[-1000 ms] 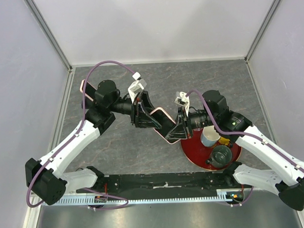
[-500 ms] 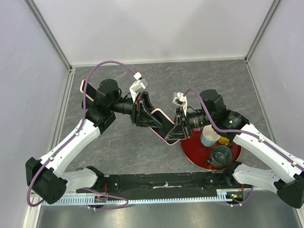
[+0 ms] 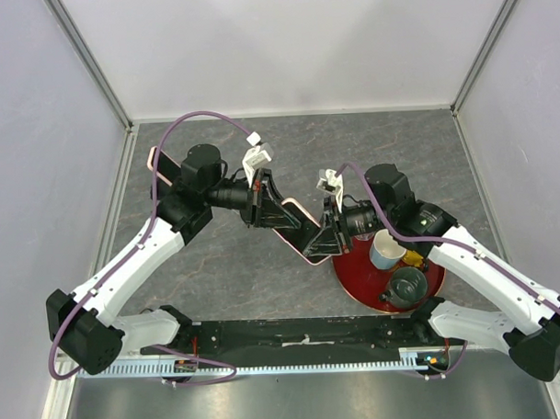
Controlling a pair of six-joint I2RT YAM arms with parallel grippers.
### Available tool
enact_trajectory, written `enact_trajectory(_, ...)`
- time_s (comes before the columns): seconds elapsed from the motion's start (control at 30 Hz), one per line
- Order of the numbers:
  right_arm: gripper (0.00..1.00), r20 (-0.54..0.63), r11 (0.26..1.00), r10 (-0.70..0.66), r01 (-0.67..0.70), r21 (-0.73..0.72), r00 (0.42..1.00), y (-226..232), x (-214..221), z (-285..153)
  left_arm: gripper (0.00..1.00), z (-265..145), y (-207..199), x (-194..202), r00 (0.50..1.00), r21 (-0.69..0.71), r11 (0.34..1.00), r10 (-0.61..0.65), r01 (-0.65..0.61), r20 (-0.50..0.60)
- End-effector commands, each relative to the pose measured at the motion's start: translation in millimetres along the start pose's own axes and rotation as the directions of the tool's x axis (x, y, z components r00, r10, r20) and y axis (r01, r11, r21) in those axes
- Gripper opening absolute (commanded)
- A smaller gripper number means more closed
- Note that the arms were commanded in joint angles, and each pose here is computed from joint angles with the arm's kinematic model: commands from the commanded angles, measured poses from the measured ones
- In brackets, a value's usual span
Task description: Place the phone on the phone stand
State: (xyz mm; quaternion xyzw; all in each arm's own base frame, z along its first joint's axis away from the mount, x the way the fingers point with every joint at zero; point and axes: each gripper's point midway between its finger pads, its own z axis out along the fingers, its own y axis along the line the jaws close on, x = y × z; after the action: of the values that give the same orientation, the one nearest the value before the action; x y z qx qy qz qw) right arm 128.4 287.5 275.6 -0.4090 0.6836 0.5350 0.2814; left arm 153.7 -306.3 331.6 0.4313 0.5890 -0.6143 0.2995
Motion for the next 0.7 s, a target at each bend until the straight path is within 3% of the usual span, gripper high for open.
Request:
enact_trajectory(0.0, 0.0, 0.029, 0.998, -0.035, 0.034, 0.044, 0.999, -4.4, -17.5, -2.4, 0.05, 0.2, -18.6, -20.6, 0.992, 0.022, 0.992, 0.126, -0.126, 0.027)
enact_trajectory(0.03, 0.03, 0.027, 0.997, -0.029, 0.027, 0.075, 0.999, -9.9, -17.0, -3.0, 0.02, -0.1, -17.1, -20.7, 0.991, 0.01, 0.992, 0.128, -0.128, 0.028)
enact_trajectory(0.13, 0.55, 0.041, 0.985, -0.03, 0.023, 0.173, 0.999, -25.7, -19.2, -5.9, 0.02, -1.7, -9.2, -21.8, 0.99, -0.052, 0.989, 0.138, -0.136, 0.034)
enact_trajectory(0.23, 0.79, 0.074, 0.945, -0.043, 0.016, 0.327, 0.996, -48.6, -21.3, -16.1, 0.02, -7.0, 6.5, -24.3, 0.986, -0.175, 0.973, 0.159, -0.149, 0.045)
enact_trajectory(0.33, 0.94, 0.09, 0.893, -0.061, 0.015, 0.449, 0.994, -63.4, -19.7, -31.5, 0.02, -13.6, 19.6, -23.6, 0.985, -0.27, 0.95, 0.172, -0.158, 0.028)
enact_trajectory(0.5, 0.98, 0.152, 0.801, -0.094, -0.016, 0.598, 0.984, -80.9, -30.1, -58.3, 0.02, -27.1, 36.4, -26.5, 0.986, -0.411, 0.898, 0.168, -0.158, -0.013)
enact_trajectory(0.6, 0.98, 0.186, 0.729, -0.099, -0.056, 0.683, 0.978, -95.4, -37.2, -72.9, 0.02, -47.5, 54.1, -29.3, 0.996, -0.581, 0.81, 0.089, -0.08, -0.013)
enact_trajectory(0.67, 0.98, 0.194, 0.694, -0.104, -0.069, 0.716, 0.975, -103.7, -41.6, -77.8, 0.02, -71.2, 68.8, -36.6, 0.999, -0.725, 0.689, 0.044, -0.016, 0.019)
